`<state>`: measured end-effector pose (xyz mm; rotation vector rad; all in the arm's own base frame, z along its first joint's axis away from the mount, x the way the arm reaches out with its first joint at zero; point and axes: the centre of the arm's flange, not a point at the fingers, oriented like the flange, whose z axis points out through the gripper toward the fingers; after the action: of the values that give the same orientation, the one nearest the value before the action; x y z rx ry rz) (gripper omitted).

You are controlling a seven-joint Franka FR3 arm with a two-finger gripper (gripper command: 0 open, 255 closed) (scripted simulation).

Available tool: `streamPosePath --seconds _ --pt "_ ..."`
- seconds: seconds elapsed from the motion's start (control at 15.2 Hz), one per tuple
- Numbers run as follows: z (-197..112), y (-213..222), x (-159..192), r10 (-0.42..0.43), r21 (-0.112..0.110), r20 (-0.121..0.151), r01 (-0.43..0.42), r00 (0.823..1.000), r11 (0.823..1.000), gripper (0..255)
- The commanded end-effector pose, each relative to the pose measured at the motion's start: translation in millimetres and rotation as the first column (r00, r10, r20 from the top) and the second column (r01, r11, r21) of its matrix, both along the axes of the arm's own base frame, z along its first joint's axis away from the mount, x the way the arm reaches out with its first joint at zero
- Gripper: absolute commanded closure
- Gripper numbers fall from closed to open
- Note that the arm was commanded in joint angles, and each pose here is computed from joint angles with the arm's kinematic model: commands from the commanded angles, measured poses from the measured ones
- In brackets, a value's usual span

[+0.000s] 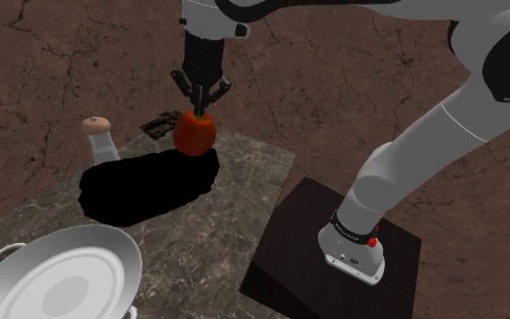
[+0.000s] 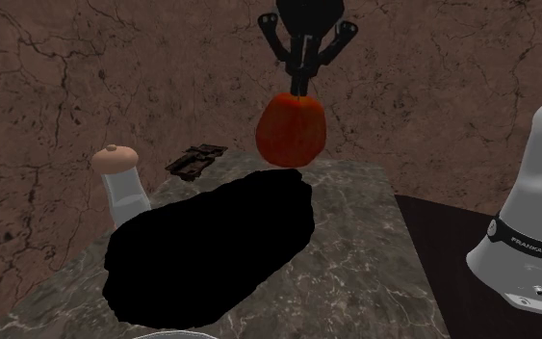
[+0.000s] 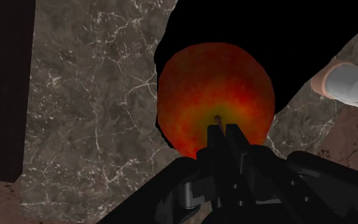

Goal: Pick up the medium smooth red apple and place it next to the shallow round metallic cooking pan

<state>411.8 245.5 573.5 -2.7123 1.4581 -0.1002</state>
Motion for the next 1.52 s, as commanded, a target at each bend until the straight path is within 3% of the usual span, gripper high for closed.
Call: streamPosePath --seconds 0.0,0.73,1.45 --pt "-1 26 -11 -0.002 0.001 0.0 0.002 1.0 1.0 255" --pt "0 154 -82 -0.002 0.001 0.0 0.002 1.0 1.0 255" --pt "-58 154 -82 -0.002 0.001 0.0 0.002 1.0 1.0 255"
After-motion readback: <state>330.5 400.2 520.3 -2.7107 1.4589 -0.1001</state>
